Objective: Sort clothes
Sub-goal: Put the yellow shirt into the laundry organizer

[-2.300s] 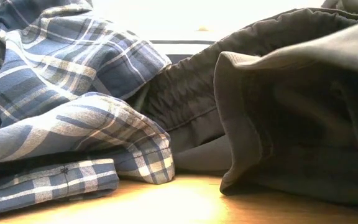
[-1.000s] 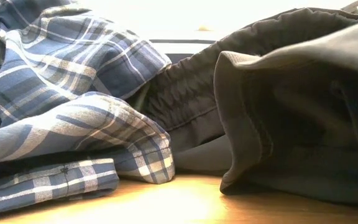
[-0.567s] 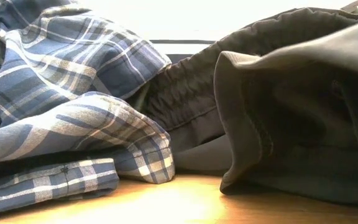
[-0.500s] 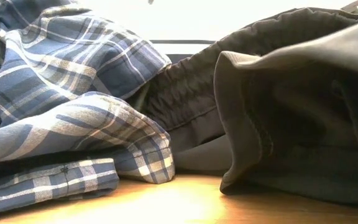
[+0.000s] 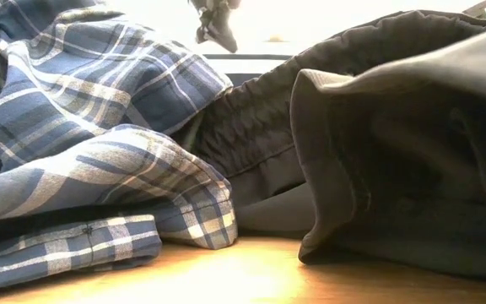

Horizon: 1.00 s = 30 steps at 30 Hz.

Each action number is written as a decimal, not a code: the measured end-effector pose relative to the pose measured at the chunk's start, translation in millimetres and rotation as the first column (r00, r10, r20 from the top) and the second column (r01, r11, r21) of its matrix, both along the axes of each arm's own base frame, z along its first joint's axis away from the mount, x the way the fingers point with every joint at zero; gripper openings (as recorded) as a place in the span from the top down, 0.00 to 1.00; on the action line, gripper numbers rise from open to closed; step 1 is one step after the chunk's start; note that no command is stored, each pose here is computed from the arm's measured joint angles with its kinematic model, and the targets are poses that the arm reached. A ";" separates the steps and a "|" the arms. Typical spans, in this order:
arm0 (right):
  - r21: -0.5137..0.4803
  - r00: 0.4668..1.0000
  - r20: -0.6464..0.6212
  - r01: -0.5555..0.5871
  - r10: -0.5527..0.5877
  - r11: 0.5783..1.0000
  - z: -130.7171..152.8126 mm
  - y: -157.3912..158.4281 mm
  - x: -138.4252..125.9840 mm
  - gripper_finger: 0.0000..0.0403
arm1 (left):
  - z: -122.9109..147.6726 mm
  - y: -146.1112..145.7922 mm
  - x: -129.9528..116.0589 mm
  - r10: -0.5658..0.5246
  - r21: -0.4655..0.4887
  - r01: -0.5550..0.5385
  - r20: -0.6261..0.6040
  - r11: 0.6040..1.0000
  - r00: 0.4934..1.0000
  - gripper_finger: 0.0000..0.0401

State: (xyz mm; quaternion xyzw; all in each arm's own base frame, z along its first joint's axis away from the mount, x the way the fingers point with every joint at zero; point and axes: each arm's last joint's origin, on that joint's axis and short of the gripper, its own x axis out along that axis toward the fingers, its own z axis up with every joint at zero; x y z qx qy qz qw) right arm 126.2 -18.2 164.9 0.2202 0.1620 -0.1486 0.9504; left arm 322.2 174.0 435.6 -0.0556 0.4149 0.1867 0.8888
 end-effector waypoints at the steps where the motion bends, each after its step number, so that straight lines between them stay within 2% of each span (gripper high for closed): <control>1: 0.000 1.000 0.000 0.000 0.000 1.000 0.0 0.0 0.0 0.52 | -0.2 0.1 0.2 0.000 0.000 0.000 0.000 1.000 1.000 0.81; 6: 0.001 1.000 0.000 0.000 0.000 1.000 0.0 0.0 0.0 0.52 | 3.9 -4.9 -9.4 -0.043 0.018 0.043 -0.042 0.999 0.998 0.72; 10: 0.002 1.000 -0.003 0.001 -0.001 1.000 -0.3 0.0 -0.1 0.52 | 21.8 -16.3 -30.6 -0.045 0.044 0.046 -0.026 0.998 0.999 0.71; 17: 0.024 1.000 -0.009 -0.005 0.005 1.000 -1.2 0.5 -0.4 0.52 | 66.9 -47.7 -90.9 -0.010 0.121 0.001 0.078 0.993 0.997 0.73; 21: 0.036 1.000 -0.011 -0.005 0.005 0.999 -1.6 0.7 -0.5 0.52 | 81.7 -64.4 -121.4 0.027 0.122 -0.042 0.122 0.992 0.992 0.74; 25: 0.048 1.000 -0.008 -0.001 0.001 0.999 -1.6 0.8 -0.5 0.52 | 79.6 -77.2 -139.8 0.068 0.139 -0.084 0.116 0.987 0.991 0.74; 30: 0.056 1.000 -0.008 0.001 -0.001 0.998 -1.7 0.9 -0.6 0.52 | 52.5 -85.9 -156.0 0.095 0.133 -0.111 0.122 0.985 0.988 0.74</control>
